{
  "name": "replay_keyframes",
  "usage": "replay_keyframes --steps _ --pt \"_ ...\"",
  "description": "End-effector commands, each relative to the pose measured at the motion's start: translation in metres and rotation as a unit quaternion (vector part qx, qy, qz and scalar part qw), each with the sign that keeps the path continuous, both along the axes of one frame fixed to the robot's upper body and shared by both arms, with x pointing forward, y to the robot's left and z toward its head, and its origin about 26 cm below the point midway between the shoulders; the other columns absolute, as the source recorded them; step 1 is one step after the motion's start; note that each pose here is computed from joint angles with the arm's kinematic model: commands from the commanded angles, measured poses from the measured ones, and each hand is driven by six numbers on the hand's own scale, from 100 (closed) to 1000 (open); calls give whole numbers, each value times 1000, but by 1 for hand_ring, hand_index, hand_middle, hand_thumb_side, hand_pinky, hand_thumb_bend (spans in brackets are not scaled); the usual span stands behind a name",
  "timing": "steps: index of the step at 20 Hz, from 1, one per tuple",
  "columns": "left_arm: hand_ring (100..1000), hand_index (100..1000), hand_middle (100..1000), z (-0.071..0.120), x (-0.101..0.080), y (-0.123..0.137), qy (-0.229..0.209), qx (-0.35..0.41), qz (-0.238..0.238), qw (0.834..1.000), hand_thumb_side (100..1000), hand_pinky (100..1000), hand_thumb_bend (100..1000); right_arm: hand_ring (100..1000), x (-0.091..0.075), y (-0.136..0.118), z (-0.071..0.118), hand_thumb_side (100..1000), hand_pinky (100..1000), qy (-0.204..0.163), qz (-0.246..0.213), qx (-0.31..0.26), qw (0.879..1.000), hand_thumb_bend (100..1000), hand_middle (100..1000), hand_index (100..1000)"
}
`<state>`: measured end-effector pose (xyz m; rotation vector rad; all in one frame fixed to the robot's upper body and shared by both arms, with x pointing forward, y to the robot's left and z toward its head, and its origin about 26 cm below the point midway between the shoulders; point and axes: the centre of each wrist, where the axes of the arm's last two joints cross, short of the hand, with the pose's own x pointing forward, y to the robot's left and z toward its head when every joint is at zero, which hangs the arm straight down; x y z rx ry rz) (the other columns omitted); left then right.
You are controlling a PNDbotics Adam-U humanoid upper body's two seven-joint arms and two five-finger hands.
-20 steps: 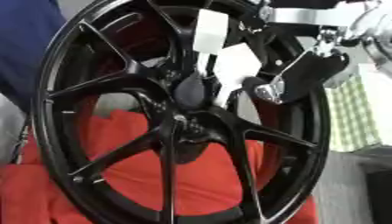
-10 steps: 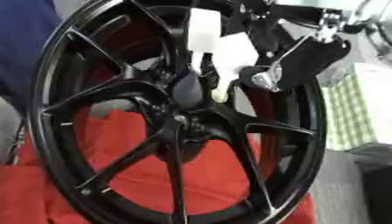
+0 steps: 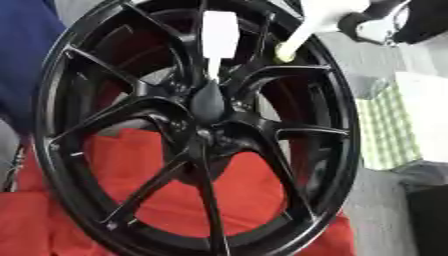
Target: Pull the pin out of the wheel hub.
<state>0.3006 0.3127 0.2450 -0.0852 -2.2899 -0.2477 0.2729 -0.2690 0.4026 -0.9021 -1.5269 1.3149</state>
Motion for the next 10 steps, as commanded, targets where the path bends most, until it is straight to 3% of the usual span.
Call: replay_keyframes --steps 1,3,7,9,10 --pt "694 786 613 8 -4 2 -19 4 6 1000 613 838 100 656 -14 -28 16 100 806 2 -114 24 993 241 288 380" --pt "694 786 614 8 -5 3 -22 2 10 1000 611 838 100 647 -15 -48 9 100 803 -16 -183 46 982 224 286 381" --pt "694 786 614 7 -6 6 -27 -4 21 999 609 838 100 624 -4 -97 -7 100 794 -64 -319 97 941 191 289 395" --pt "693 785 613 6 -6 8 -29 -6 26 999 609 838 100 678 2 -121 -17 100 801 -79 -372 119 917 162 388 492" --pt "693 785 613 6 -6 8 -29 -7 27 999 608 838 100 732 5 -130 -22 100 814 -79 -392 127 908 164 497 597"
